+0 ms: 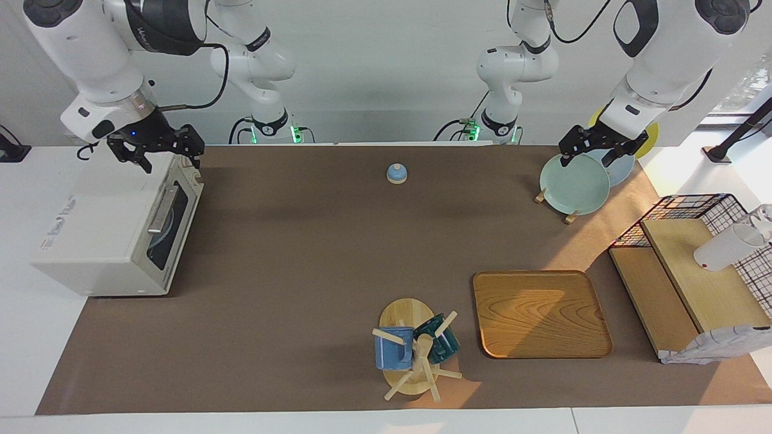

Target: Put eggplant into oven

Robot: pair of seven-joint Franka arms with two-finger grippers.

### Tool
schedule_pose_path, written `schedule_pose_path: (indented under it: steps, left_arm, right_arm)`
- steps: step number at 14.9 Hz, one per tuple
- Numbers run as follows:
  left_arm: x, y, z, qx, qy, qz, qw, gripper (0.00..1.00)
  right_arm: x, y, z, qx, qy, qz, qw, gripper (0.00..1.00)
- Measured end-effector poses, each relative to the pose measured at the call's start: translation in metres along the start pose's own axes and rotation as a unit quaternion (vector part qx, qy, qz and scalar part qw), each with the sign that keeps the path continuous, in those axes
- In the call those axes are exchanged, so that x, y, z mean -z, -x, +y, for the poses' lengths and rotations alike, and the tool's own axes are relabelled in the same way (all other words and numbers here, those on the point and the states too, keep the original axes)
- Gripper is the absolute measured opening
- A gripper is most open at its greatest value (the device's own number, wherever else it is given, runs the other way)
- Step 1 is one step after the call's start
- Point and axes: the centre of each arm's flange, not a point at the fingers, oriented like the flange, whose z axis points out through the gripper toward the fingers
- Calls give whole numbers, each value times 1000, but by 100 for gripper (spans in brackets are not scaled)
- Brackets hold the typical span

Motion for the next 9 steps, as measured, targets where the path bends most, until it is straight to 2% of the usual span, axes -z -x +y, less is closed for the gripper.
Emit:
schedule_pose_path:
  steps: [9]
  left_arm:
    - [0, 0, 0, 0, 0, 0, 1000, 100]
  right_arm:
    - [1, -4, -8, 0, 1, 0, 1000, 100]
